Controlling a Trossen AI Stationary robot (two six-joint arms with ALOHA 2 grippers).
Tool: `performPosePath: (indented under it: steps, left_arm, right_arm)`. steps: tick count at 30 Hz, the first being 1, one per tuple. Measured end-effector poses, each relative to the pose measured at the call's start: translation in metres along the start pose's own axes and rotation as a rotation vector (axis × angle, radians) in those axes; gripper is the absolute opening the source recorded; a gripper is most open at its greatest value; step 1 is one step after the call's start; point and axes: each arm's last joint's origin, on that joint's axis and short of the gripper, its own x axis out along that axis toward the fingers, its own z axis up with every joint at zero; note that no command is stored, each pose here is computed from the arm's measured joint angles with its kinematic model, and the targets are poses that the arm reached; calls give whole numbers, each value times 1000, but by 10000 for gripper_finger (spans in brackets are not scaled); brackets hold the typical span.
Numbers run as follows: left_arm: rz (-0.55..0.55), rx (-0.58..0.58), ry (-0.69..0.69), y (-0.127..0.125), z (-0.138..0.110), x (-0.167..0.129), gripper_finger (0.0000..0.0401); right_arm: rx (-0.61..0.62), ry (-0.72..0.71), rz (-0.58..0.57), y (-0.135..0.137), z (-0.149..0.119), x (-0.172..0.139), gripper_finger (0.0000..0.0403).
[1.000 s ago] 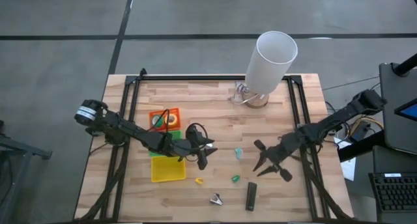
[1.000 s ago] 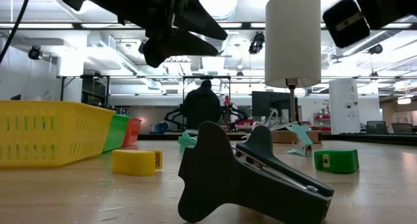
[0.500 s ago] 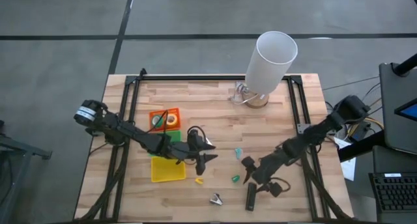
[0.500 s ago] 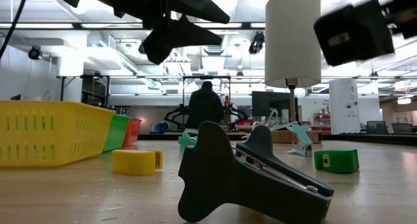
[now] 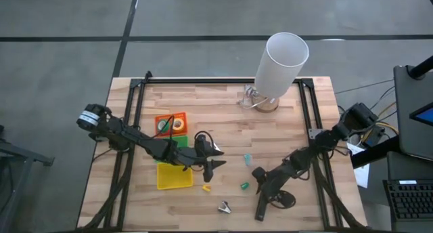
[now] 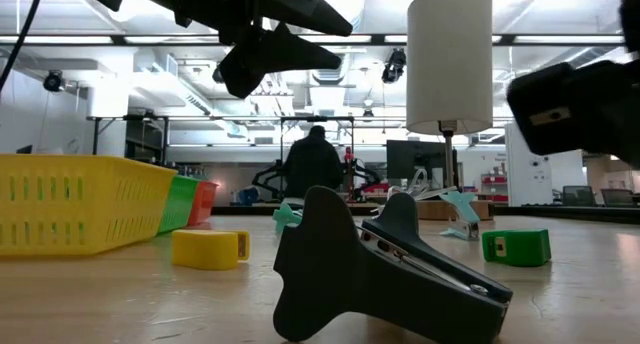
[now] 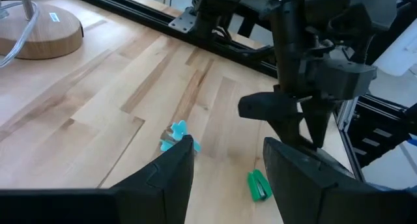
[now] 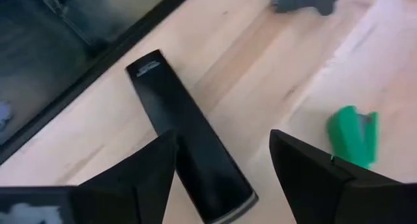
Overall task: Pick and place Stapler, Stapler remover, tape
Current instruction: Put the black stapler into the green basket
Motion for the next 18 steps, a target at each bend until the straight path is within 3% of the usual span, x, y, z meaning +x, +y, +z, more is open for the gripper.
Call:
performPosePath:
  steps: [18]
  left_arm:
    - [1,2,0,0,0,0,186]
  right_arm:
    - [-30,-76,37,21,12,-18,230]
